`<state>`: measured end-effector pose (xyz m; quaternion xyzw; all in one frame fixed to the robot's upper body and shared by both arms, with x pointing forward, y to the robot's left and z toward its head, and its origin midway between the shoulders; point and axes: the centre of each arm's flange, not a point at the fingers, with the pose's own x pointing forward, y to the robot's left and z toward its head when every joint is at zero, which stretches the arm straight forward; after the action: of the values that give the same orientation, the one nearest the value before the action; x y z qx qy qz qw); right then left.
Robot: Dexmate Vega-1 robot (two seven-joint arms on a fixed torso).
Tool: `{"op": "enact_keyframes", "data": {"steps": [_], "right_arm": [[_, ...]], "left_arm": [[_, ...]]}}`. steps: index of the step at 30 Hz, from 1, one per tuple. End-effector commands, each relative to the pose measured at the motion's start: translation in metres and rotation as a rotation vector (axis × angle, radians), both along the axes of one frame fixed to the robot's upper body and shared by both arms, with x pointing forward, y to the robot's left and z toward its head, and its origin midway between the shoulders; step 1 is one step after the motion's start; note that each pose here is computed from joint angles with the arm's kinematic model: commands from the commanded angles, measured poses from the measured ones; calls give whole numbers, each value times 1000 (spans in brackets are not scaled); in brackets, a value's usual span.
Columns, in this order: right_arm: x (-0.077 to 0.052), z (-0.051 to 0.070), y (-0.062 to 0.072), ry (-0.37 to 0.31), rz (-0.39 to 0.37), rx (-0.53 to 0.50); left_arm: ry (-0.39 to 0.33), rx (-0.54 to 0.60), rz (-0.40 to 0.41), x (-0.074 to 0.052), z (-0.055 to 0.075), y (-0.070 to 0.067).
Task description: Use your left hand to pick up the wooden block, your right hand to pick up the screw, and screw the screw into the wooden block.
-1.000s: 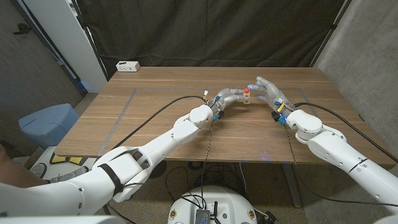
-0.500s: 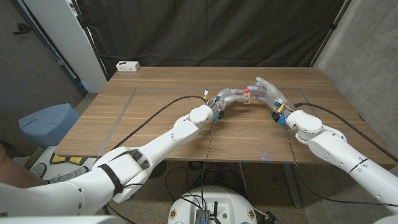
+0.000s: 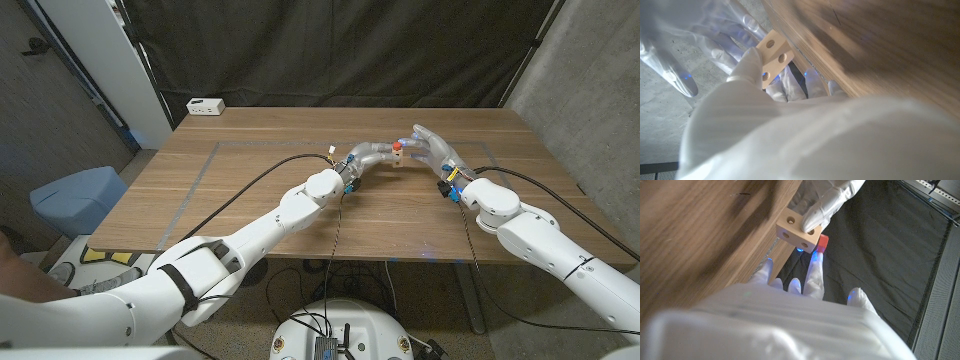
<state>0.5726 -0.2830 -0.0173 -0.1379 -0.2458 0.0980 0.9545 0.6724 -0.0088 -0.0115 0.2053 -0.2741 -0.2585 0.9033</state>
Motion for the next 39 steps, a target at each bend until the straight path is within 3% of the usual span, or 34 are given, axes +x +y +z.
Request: {"op": "enact_keyframes", "data": {"steps": [1, 39], "right_arm": [[-3, -1, 0, 0, -12, 4], [-5, 2, 4, 5, -24, -6]], "left_arm": [[2, -3, 0, 1, -1, 0], [11, -1, -4, 10, 3, 2]]}}
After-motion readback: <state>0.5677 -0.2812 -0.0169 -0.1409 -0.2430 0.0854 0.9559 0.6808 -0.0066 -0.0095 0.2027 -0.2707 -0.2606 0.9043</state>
